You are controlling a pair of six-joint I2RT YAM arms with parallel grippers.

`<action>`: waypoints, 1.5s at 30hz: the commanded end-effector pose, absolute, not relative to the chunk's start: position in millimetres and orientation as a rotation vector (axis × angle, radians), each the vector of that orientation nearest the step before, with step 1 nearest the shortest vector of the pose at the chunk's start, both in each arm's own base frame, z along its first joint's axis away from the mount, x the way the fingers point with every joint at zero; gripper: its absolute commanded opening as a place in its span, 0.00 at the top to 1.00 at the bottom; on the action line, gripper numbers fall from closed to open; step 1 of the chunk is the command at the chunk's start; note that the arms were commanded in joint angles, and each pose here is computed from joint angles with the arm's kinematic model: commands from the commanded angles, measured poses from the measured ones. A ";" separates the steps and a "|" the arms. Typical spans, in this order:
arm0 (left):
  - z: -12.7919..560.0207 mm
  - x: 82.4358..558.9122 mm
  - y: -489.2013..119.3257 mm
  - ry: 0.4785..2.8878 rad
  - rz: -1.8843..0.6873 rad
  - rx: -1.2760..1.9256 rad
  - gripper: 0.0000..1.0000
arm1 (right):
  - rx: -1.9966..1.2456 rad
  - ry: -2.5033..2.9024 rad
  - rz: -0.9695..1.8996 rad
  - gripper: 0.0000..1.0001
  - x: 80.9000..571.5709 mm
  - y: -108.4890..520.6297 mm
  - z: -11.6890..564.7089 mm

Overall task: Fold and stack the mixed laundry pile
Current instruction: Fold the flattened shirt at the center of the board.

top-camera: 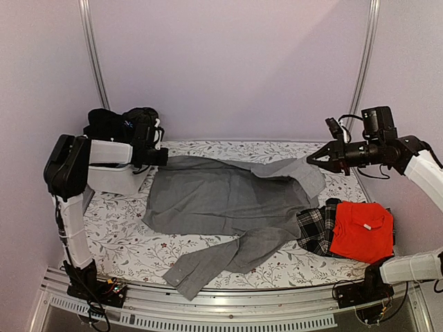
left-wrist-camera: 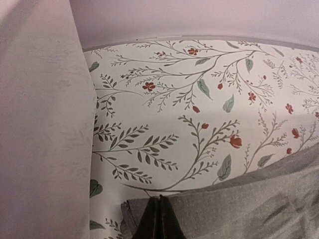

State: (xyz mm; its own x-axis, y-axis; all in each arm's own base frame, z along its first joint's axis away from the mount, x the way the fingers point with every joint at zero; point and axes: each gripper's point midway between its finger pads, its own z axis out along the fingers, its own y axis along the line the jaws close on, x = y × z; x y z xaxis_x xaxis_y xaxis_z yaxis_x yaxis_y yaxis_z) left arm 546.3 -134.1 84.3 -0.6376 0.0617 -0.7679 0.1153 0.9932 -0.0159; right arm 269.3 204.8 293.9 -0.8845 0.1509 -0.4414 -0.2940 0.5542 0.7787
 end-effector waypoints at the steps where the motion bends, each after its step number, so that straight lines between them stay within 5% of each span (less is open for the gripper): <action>1: 145.9 533.9 -140.2 2.070 -0.040 0.201 1.00 | -0.126 2.323 1.336 1.00 241.9 201.5 300.9; 11: 117.3 467.4 -144.3 2.185 0.005 0.396 1.00 | -0.066 2.455 1.320 1.00 208.4 190.3 265.5; 19: 161.2 437.6 -151.5 2.090 -0.132 0.398 0.62 | -0.053 2.519 1.325 1.00 208.3 191.7 242.5; 30: 137.1 457.2 -184.3 2.226 -0.167 0.484 0.55 | -0.109 2.469 1.329 1.00 230.1 199.7 258.1; 39: 183.2 436.3 -247.1 2.055 -0.374 0.650 0.37 | -0.098 2.419 1.343 1.00 287.2 218.4 261.0; 45: 251.9 378.7 -321.6 1.773 -0.591 0.860 0.23 | -0.167 2.371 1.408 1.00 318.8 249.6 283.5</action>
State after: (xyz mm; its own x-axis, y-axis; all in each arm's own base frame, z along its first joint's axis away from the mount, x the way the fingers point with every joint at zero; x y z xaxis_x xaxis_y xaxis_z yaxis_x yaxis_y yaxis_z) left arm 417.6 -264.0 171.3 -0.4502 0.3238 -0.8321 0.6272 0.7780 -0.0366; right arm 298.4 226.6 249.4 -0.9508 0.1056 -0.2914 -0.1861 0.5574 0.8091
